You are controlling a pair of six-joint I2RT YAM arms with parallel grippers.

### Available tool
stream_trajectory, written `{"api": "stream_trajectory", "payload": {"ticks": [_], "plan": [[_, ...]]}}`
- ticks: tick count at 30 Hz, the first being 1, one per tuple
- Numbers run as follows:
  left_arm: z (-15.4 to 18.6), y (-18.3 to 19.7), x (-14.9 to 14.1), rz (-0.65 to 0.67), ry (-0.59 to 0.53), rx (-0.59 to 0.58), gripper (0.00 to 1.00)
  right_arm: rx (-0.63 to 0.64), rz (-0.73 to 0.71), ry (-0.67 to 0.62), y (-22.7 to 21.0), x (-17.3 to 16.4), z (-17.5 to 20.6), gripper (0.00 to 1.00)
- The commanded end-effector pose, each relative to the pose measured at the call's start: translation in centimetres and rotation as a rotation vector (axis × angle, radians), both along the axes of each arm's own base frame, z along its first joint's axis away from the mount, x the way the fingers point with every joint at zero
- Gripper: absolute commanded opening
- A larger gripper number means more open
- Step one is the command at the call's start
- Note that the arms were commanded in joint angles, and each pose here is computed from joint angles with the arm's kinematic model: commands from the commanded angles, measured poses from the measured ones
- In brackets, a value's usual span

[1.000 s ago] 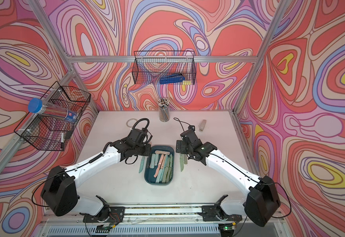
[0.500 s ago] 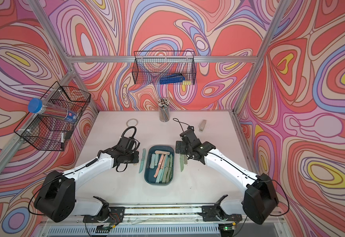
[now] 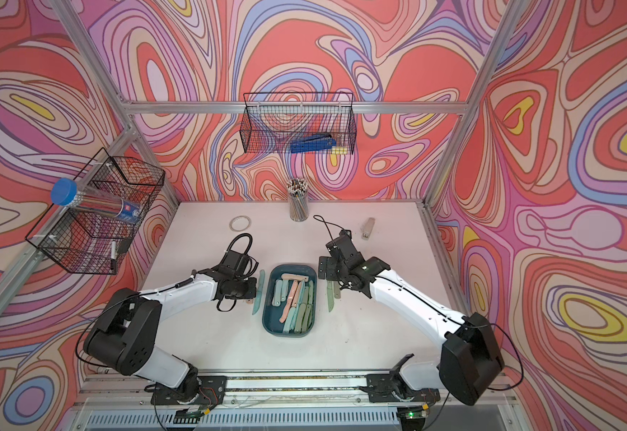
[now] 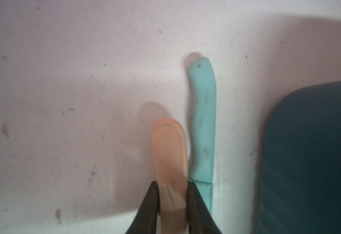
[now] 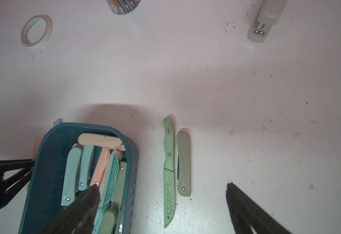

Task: Take the fruit knife out of the storage box
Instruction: Place the fruit knife at the center of the board.

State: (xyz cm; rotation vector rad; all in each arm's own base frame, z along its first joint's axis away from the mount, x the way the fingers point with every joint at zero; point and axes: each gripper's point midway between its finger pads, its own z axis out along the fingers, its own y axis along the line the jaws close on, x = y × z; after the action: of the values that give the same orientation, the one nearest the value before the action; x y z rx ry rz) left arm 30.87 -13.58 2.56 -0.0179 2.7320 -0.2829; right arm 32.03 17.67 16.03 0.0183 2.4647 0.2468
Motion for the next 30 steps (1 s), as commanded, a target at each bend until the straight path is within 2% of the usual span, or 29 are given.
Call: {"api": "stream_trajectory", "payload": {"ticks": [1, 7, 15, 20, 25, 30], "plan": [[-0.1, -0.4, 0.6, -0.011, -0.014, -0.012, 0.21, 0.014, -0.005, -0.004, 0.2, 0.3, 0.2, 0.98], [-0.2, -0.3, 0.8, -0.01, -0.005, -0.002, 0.25, 0.017, -0.008, -0.007, 0.2, 0.4, 0.3, 0.98], [-0.1, 0.0, 0.8, 0.001, -0.012, 0.006, 0.41, 0.019, -0.007, -0.002, 0.2, 0.2, 0.1, 0.98], [0.6, -0.1, 0.9, 0.006, -0.023, -0.003, 0.43, 0.017, 0.0, -0.004, 0.2, 0.2, 0.2, 0.98], [4.5, 0.4, 1.1, 0.034, -0.093, -0.011, 0.44, 0.042, 0.065, -0.005, 1.3, 0.0, 0.6, 0.98], [10.0, 1.0, 0.8, 0.057, -0.198, -0.038, 0.58, 0.034, 0.131, 0.0, 3.5, -0.5, 1.5, 0.98]]}}
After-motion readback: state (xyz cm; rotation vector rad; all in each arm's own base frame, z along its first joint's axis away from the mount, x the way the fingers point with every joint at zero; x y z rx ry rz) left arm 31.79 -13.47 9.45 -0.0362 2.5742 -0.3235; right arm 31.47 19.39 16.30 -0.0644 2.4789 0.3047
